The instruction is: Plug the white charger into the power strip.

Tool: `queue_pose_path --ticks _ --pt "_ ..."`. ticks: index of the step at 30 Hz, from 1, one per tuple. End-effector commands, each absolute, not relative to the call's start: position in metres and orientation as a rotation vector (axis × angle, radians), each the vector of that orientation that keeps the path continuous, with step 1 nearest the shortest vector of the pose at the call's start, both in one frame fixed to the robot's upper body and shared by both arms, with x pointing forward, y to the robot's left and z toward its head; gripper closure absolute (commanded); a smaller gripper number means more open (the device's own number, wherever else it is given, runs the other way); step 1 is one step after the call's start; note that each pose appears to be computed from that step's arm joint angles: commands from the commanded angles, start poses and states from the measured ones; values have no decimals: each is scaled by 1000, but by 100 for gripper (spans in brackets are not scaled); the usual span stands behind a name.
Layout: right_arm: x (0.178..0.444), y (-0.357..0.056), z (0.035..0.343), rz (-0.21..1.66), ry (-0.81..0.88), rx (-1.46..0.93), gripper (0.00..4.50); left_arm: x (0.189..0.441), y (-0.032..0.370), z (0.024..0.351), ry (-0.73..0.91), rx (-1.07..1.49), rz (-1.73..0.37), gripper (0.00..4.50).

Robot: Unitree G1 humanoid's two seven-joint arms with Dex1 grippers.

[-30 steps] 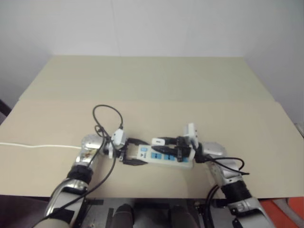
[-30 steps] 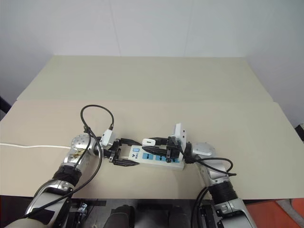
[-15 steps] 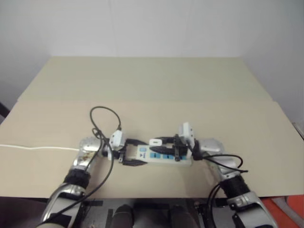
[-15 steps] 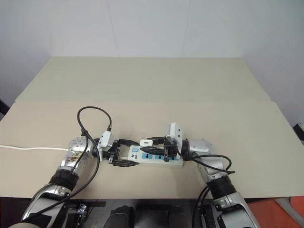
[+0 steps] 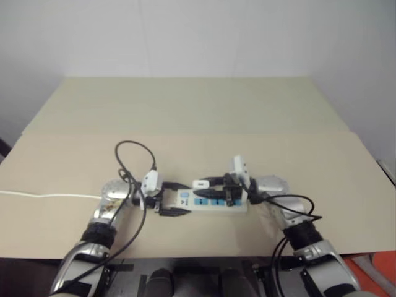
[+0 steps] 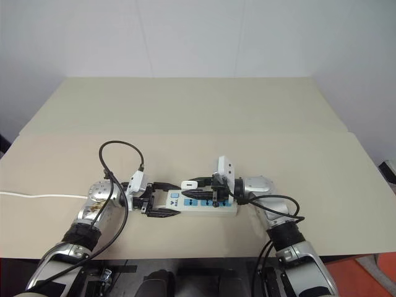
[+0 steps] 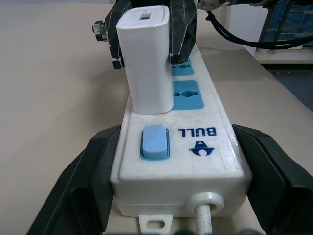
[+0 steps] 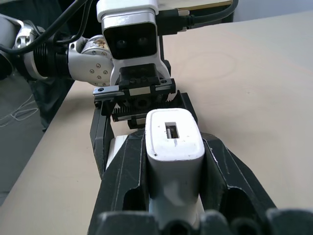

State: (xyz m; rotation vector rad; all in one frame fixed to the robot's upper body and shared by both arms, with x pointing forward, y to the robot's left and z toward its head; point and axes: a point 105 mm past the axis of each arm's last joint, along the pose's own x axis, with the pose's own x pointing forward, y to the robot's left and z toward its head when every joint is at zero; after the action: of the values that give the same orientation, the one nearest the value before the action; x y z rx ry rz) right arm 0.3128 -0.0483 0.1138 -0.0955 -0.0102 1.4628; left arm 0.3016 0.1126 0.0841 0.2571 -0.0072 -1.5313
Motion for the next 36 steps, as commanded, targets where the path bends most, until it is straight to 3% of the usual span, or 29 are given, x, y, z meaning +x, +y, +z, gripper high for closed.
queue_pose_path --ticks 1,10,23,24,26,33,36 --pt "327 -82 73 1303 179 -94 336 297 117 98 -70 292 -1552 124" --pt "317 -79 68 1335 71 -207 336 298 118 98 -68 294 -1545 124" --pt "322 -80 66 1348 159 -147 336 297 118 99 -67 293 -1547 124" --pt "322 -80 67 1355 161 -145 280 297 118 99 -66 293 -1546 124" --pt "320 -79 68 1369 150 -146 249 297 119 98 -64 294 -1546 124" --pt "313 -80 72 1404 111 -143 5 297 120 97 -58 304 -1542 124" --pt "312 -81 74 1404 96 -151 2 297 120 97 -57 305 -1542 124"
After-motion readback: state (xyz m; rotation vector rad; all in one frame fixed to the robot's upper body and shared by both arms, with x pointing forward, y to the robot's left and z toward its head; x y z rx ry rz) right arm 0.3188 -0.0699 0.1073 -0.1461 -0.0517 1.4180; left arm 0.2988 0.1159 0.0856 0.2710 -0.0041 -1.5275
